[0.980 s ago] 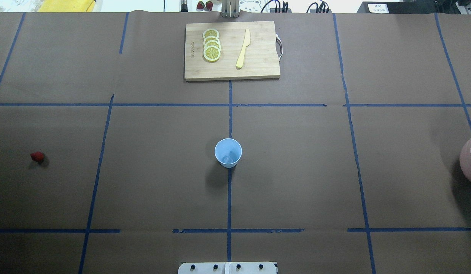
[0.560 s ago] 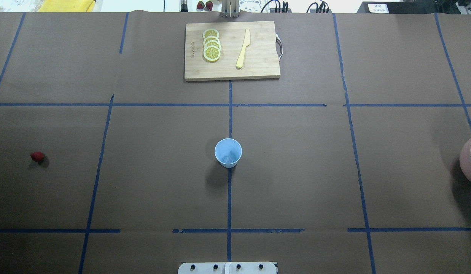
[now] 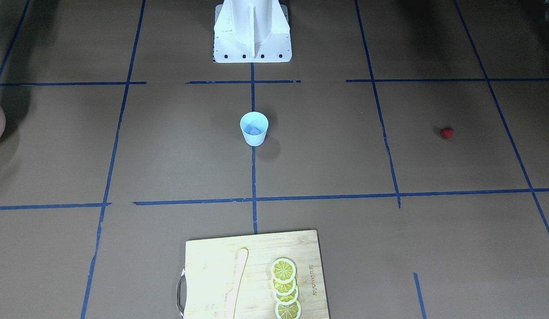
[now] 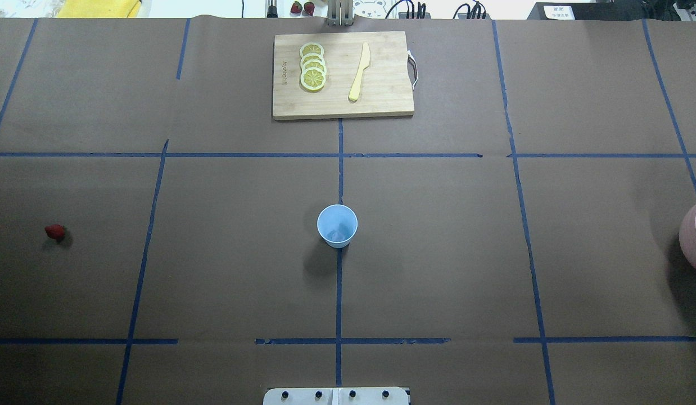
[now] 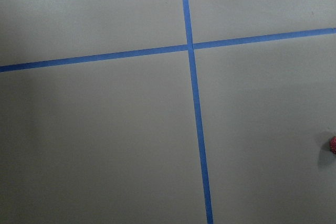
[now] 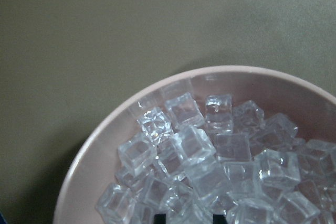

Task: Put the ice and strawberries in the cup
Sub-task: 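Grasp another ice cube from the pink bowl with the right gripper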

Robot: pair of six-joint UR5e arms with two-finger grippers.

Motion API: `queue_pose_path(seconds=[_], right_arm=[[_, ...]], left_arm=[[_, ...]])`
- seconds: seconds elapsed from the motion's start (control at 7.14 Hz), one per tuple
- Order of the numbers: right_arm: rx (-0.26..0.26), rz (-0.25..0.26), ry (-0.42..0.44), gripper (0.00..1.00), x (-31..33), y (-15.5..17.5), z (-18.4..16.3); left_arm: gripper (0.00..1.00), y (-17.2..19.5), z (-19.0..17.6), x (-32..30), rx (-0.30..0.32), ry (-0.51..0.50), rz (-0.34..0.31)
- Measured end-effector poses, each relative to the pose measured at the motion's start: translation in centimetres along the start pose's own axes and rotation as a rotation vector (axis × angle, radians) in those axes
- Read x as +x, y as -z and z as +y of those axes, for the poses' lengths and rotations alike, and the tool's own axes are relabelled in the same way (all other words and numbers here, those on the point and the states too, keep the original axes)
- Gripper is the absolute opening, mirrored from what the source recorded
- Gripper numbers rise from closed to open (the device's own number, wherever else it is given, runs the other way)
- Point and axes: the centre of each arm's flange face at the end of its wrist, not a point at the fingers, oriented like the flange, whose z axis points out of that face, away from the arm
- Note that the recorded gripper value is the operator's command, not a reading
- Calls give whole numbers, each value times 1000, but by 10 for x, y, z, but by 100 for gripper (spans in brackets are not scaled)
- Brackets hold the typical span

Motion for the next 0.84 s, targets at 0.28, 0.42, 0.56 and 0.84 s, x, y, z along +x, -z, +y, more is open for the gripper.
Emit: queue_pose_path(seconds=[0.28,0.42,0.56,0.84], right_arm=[[44,-15,-83,0,6,31,-18],[55,-23,-188,0,5,51,-39],[76,-24,-336,0,2,70,-65],[119,-48,-604,0,-9,88,-130]], left_arm=[[100,0,0,0,-2,1,0],[100,-1,1,0,-3,3,0],[100,-1,1,-1,-4,4,1],[100,-1,1,-1,-5,5,1]])
